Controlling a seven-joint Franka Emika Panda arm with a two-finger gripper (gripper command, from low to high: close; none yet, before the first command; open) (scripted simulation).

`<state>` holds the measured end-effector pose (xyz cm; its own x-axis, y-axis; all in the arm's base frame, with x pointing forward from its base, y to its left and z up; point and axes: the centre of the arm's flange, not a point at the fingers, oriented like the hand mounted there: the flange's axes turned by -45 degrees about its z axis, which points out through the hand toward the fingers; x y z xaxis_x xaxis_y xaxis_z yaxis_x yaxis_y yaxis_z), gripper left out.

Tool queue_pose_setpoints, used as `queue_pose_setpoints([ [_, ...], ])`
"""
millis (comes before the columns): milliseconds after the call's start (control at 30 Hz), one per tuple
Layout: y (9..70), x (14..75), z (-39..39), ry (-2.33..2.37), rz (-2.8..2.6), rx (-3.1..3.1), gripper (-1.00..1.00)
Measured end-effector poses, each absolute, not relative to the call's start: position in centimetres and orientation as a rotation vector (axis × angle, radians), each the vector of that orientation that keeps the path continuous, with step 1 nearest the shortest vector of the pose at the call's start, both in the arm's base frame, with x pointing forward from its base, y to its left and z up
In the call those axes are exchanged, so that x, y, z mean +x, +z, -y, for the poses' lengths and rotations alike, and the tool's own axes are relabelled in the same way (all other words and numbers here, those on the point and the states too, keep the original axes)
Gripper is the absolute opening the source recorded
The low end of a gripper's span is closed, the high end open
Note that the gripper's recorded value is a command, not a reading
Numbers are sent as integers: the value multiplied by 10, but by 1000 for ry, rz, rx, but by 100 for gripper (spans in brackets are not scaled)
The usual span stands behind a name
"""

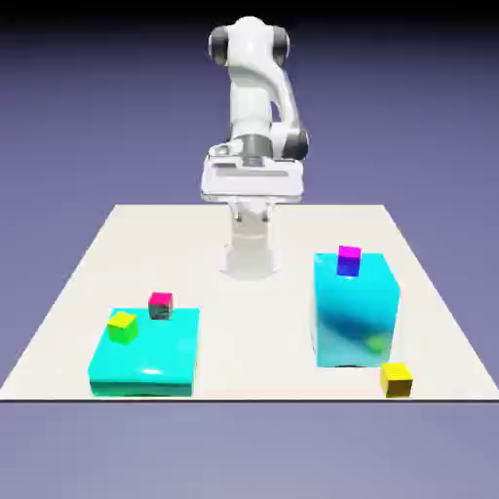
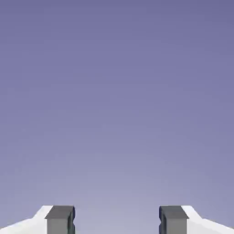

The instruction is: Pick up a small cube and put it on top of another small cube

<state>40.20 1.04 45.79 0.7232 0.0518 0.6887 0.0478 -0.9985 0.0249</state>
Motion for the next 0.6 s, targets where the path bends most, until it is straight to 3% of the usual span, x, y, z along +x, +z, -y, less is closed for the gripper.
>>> queue_pose_setpoints([
  [600,396,561,-134,327,-121,3183,0],
])
